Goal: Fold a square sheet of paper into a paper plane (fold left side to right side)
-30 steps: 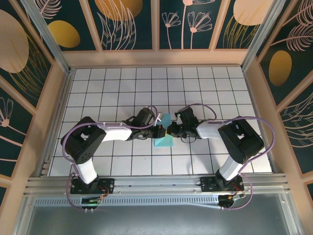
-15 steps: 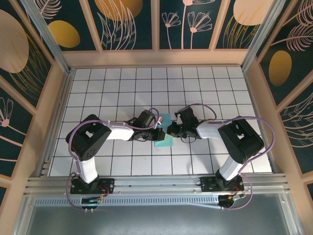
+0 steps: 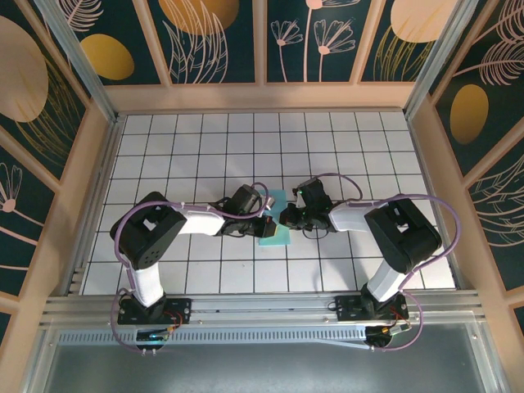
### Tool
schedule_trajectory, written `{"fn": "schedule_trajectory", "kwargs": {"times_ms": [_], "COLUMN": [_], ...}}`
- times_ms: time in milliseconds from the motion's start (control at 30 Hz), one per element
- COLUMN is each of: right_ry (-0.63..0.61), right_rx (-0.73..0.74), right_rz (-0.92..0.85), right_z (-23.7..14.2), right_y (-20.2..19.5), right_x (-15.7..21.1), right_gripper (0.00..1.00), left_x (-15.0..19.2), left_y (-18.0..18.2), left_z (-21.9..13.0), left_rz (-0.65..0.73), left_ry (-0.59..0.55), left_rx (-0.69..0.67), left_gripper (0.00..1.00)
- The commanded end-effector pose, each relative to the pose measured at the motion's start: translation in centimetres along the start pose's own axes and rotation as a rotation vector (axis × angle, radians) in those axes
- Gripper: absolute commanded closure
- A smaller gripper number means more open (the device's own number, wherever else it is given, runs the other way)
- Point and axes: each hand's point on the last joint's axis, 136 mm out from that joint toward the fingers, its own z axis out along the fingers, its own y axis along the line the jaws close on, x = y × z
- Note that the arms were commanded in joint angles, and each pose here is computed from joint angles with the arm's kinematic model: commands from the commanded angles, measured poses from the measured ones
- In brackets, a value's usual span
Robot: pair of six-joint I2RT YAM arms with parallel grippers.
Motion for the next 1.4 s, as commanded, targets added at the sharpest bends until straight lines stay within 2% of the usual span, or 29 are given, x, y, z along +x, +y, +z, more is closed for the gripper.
{"fn": "schedule_trajectory", "kwargs": {"times_ms": [0, 400, 567, 800, 833, 867, 967, 1033, 1167, 1367], "right_ry": [0.073, 0.074, 0.071, -0.011, -0.032, -0.053, -0.116, -0.148, -0.189, -0.215], "right_rx": [0.105, 0.100, 0.087, -0.015, -0.025, -0.030, -0.031, -0.028, -0.032, -0.064], "right_rz": [0.048, 0.045, 0.040, -0.017, -0.028, -0.036, -0.046, -0.047, -0.025, 0.005], "right_z": [0.8, 0.8, 0.8, -1.0, -1.5, -2.0, -3.5, -4.4, -5.8, -7.1], "right_y": [-3.1, -2.9, -2.5, 1.5, 2.1, 2.4, 2.9, 2.7, 1.8, 0.9], "right_x": [2.0, 1.8, 1.6, -1.1, -1.6, -2.0, -3.1, -3.4, -3.7, -3.3], "right_gripper": [1.00, 1.00, 1.00, 1.00, 1.00, 0.99, 0.86, 0.78, 0.65, 0.52], "left_x": [3.6, 6.6, 5.8, 3.3, 2.7, 2.2, 0.3, -1.0, -2.5, -3.7], "left_y": [1.7, 2.6, 1.8, 0.4, 0.3, 0.3, 0.0, -0.1, 0.0, 1.3], "left_z": [0.0, -2.1, -3.3, -5.9, -6.4, -6.8, -8.3, -9.2, -9.8, -8.2], "left_rz": [-0.004, -0.014, -0.005, 0.019, 0.013, 0.001, -0.049, -0.081, -0.122, -0.198], "left_ry": [0.104, 0.101, 0.051, -0.072, -0.096, -0.116, -0.206, -0.262, -0.314, -0.299], "left_rx": [-0.071, -0.106, -0.099, -0.099, -0.099, -0.095, -0.060, -0.030, 0.007, 0.030], "left_gripper": [1.00, 1.00, 1.00, 1.00, 0.97, 0.94, 0.86, 0.77, 0.63, 0.60]}}
